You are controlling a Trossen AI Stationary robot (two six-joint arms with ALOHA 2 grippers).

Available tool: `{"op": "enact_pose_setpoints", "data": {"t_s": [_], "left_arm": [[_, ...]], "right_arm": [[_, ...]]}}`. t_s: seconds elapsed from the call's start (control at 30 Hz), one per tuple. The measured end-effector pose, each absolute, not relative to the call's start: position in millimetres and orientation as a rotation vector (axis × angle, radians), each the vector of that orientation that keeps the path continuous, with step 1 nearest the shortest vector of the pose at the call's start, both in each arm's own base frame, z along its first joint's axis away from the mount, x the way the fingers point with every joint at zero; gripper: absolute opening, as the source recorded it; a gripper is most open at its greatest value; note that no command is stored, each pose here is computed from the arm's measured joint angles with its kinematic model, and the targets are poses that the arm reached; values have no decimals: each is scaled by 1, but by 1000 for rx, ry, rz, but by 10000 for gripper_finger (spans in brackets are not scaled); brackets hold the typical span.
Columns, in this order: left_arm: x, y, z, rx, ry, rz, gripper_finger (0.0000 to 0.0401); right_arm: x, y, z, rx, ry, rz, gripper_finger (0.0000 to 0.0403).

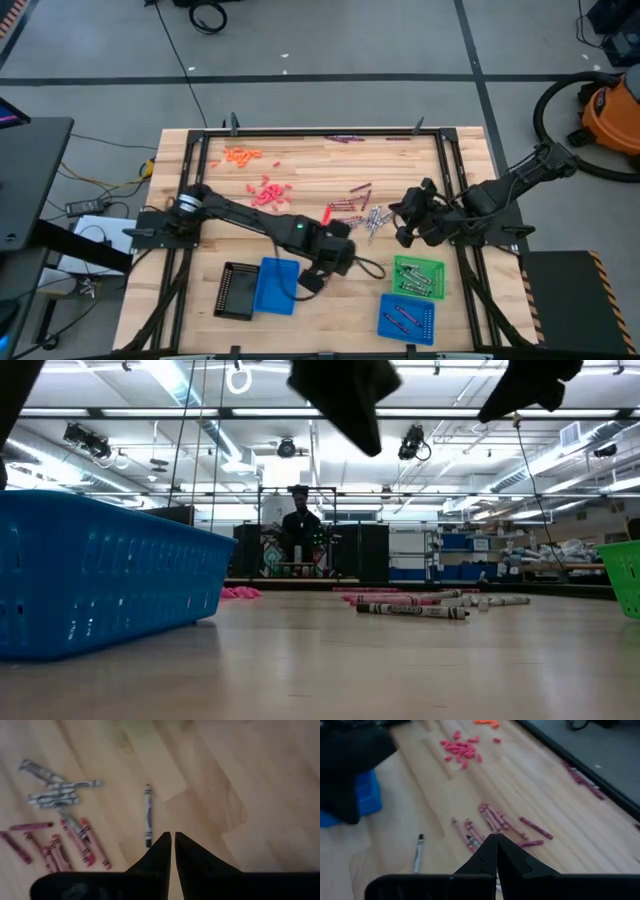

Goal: Sort crayons
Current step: Put the black crayon into the green bin

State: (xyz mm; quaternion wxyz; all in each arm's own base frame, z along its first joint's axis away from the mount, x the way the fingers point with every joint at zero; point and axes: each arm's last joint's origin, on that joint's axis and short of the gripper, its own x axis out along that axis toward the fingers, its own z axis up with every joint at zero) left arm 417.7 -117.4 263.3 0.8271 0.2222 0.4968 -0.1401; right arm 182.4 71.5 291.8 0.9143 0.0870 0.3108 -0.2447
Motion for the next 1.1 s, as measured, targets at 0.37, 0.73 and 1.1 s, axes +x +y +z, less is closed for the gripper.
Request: {"op": "enact_pose_setpoints", "data": {"t_s": [0.37, 0.73, 1.1], "left_arm": [[342, -99, 250, 371, 718, -169, 31], [276, -78, 249, 341, 552, -150, 31], [240, -72, 217, 228, 424, -24, 38]], "right_arm": [[233, 78, 265, 122, 730, -389, 15], [268, 90, 246, 226, 750, -309, 66], [330, 121, 225, 169, 939, -244, 78]]}}
